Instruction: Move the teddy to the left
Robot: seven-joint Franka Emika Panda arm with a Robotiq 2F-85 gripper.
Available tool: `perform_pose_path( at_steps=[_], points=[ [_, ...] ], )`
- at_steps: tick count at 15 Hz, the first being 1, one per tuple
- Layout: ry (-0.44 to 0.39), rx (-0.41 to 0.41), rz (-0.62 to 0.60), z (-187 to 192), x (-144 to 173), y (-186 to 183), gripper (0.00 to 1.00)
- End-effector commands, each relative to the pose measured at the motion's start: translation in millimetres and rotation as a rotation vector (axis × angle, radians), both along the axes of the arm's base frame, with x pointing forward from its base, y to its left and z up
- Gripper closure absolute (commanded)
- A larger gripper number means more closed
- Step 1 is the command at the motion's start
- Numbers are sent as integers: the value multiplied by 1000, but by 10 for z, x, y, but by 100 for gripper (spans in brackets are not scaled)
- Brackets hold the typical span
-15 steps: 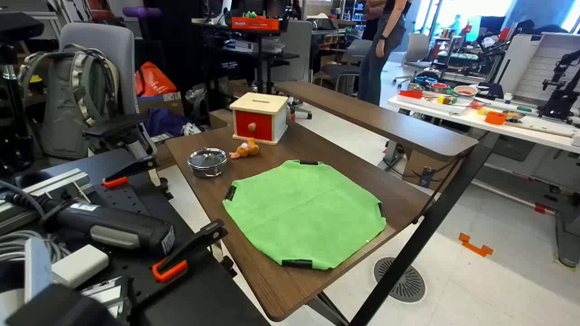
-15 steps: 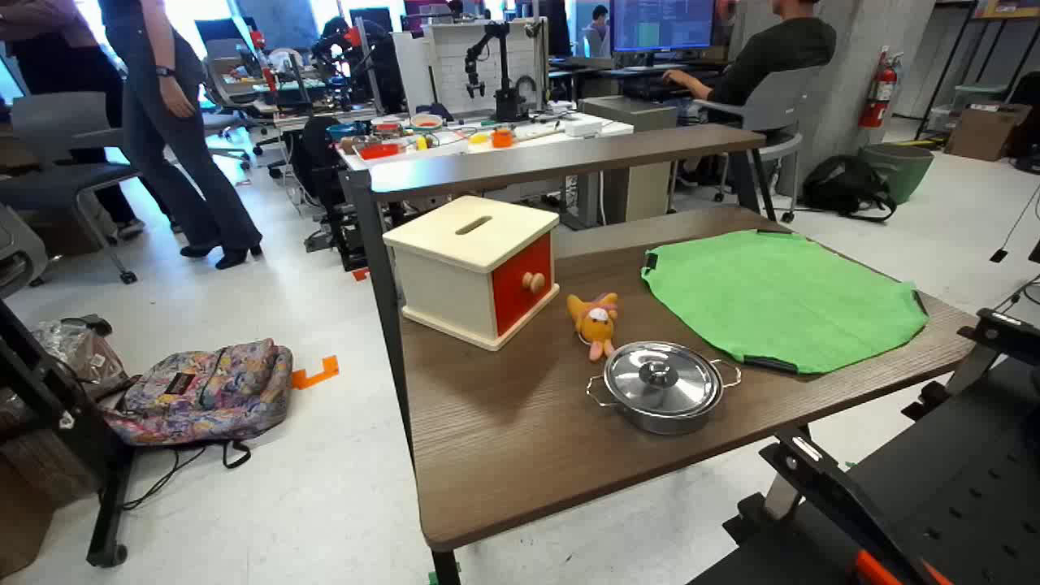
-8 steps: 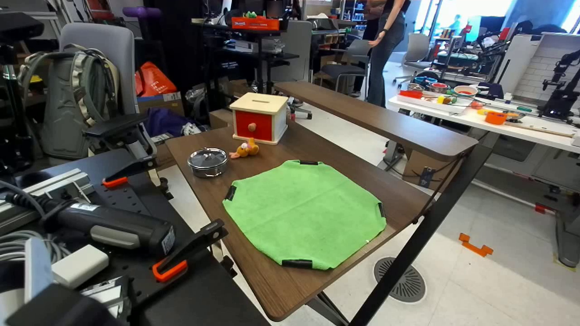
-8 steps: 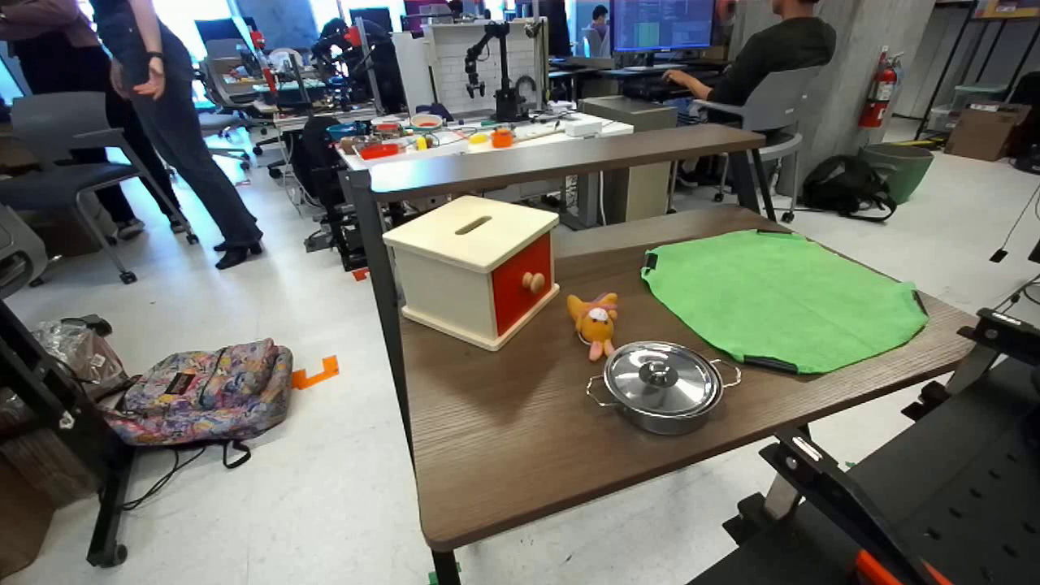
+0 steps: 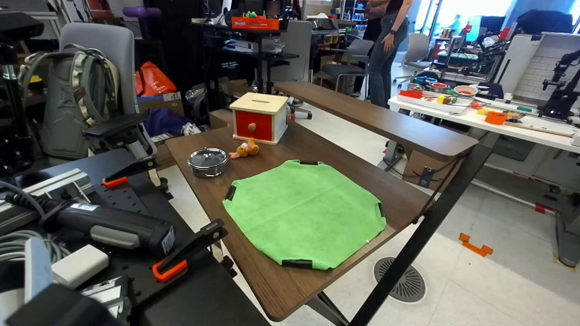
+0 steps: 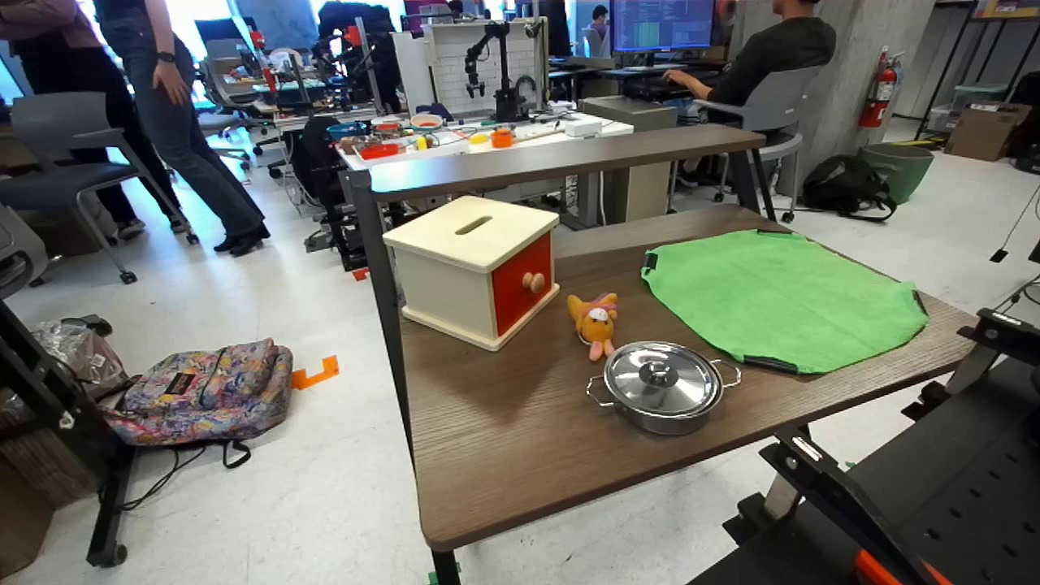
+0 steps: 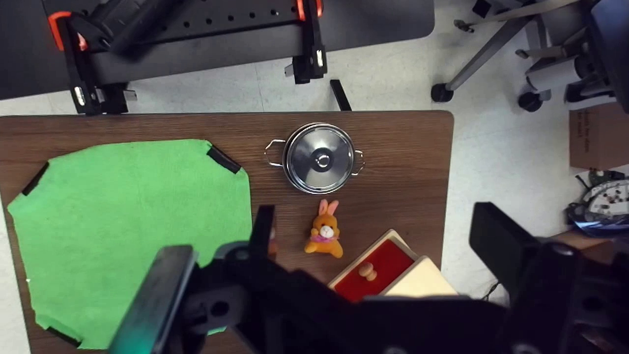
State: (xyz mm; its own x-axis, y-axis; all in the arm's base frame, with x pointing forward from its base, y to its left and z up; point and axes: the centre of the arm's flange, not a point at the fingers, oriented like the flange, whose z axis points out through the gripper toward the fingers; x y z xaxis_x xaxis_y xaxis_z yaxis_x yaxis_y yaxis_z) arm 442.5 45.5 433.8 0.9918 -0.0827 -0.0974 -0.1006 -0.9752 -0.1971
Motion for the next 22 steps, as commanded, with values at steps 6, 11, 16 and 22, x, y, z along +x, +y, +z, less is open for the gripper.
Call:
perform_pose_path(
  at_steps=[6,11,16,22],
  points=[
    [-52,-68,19,-1222,489,154,0],
    [-118,-101,28,-1785,675,271,0],
    [-139,-152,45,-2377,826,325,0],
    [-112,-171,48,-2905,1039,469,0]
  ],
)
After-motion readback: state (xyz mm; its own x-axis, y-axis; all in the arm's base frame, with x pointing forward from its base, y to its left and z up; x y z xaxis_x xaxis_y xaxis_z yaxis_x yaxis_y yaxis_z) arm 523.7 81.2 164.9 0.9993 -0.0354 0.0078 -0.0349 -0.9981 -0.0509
